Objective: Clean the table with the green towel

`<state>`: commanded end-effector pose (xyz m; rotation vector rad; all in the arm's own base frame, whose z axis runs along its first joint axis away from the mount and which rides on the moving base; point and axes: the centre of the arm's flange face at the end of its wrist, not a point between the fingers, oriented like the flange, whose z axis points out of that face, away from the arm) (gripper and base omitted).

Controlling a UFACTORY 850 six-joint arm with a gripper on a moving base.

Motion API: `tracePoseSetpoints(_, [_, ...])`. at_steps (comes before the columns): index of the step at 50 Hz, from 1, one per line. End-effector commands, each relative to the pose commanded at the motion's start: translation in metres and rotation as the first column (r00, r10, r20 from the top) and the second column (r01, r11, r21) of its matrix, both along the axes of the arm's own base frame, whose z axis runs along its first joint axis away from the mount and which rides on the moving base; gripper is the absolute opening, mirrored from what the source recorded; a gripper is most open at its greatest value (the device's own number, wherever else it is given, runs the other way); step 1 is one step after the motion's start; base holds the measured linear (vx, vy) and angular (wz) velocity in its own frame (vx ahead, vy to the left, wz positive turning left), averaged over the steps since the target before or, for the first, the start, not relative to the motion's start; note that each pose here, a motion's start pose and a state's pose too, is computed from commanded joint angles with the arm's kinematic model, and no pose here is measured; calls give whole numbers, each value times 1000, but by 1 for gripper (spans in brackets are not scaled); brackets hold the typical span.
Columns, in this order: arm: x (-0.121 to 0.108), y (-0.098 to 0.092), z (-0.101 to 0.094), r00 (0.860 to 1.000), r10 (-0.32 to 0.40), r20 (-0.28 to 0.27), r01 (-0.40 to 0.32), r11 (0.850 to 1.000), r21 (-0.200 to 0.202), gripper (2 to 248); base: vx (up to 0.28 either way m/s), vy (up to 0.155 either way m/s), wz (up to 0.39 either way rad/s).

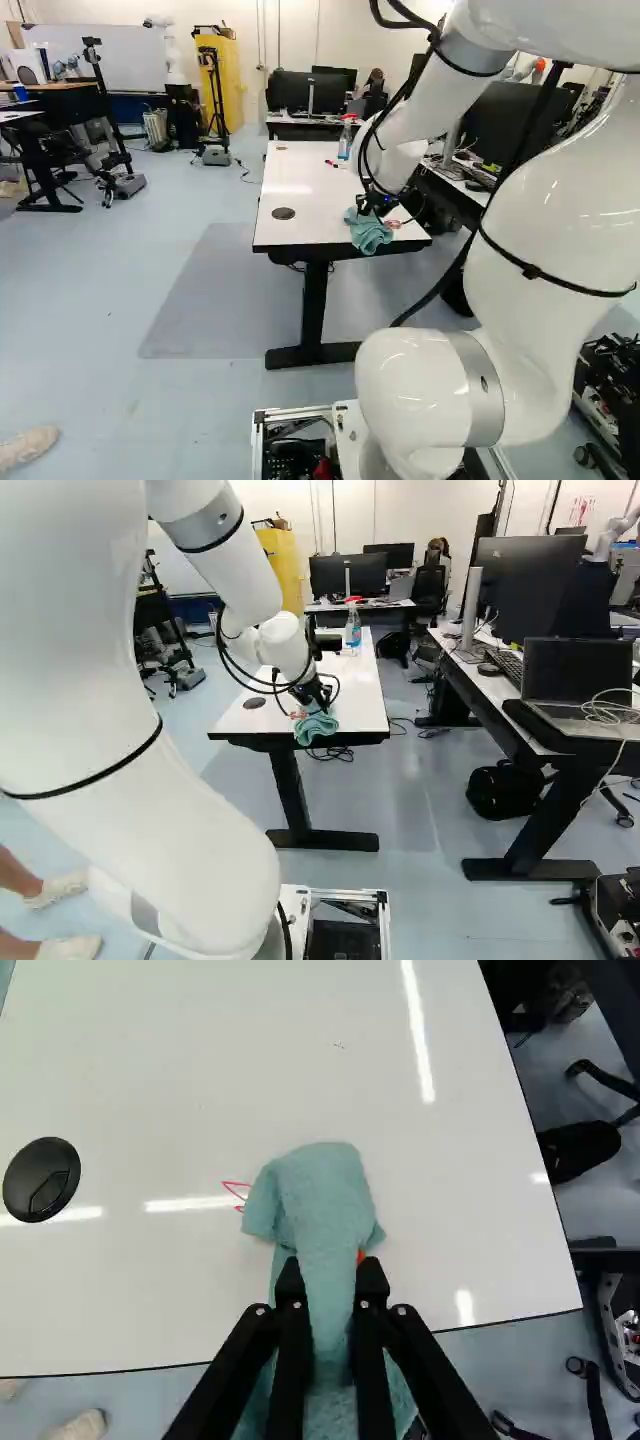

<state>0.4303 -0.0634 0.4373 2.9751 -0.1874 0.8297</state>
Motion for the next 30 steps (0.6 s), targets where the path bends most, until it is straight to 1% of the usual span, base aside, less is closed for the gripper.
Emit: tracePoseSetpoints(30, [-1, 0, 0, 1000, 0, -9, 0, 1000, 1, 47, 0, 0, 0])
